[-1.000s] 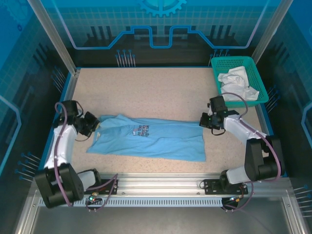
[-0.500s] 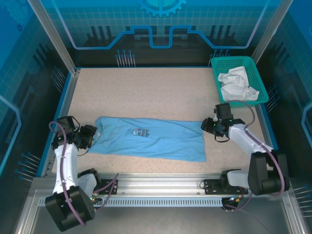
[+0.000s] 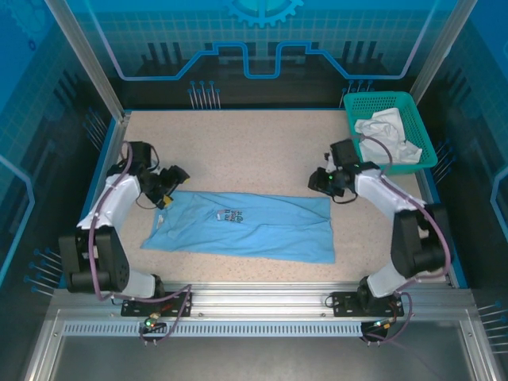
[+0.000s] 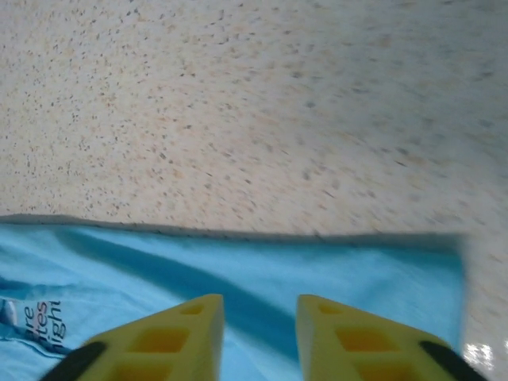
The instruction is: Fold and stack the t-shirts
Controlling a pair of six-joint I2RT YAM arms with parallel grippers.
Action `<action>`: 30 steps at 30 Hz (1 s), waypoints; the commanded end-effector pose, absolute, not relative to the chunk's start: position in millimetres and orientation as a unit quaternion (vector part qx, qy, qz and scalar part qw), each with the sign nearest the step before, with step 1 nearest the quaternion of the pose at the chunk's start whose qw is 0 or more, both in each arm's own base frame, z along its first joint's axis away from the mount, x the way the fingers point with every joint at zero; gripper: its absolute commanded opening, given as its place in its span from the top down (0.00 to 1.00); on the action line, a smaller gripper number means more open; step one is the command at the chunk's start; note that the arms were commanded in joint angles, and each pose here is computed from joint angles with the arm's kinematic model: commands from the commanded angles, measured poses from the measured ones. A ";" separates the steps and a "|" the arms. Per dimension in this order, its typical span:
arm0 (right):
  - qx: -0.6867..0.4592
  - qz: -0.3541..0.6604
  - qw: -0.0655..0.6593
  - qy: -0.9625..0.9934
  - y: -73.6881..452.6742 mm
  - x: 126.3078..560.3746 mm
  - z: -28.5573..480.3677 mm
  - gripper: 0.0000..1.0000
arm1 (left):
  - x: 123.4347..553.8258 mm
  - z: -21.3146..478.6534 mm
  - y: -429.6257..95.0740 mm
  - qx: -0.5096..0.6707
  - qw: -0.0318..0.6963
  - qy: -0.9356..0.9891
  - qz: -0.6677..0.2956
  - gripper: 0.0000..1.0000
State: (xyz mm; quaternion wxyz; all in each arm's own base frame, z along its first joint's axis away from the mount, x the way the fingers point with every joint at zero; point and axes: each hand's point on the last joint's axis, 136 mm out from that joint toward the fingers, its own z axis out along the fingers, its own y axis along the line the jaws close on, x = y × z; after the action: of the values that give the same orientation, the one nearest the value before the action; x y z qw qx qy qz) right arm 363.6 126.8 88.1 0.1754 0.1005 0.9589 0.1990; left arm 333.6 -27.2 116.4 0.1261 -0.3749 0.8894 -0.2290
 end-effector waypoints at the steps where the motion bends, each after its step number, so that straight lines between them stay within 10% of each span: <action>1: 0.086 0.194 0.103 0.972 135.0 353.0 60.5 0.75 | 348.5 113.5 -37.9 -0.369 0.109 0.900 -0.203 0.21; 18: 0.105 0.162 0.056 0.980 129.0 348.6 13.2 0.75 | 341.6 12.9 56.8 -0.487 0.039 0.872 -0.020 0.37; 30: 0.108 0.165 0.193 0.961 113.3 360.8 69.5 0.68 | 381.9 97.2 49.5 -0.447 0.155 0.876 -0.091 0.27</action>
State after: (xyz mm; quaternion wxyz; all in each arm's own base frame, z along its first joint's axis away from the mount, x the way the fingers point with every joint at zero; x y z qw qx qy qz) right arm 348.0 109.2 32.1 0.1158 0.1237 0.9736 0.1530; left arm 355.2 63.6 42.1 0.0846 -0.4884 0.8672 -0.0465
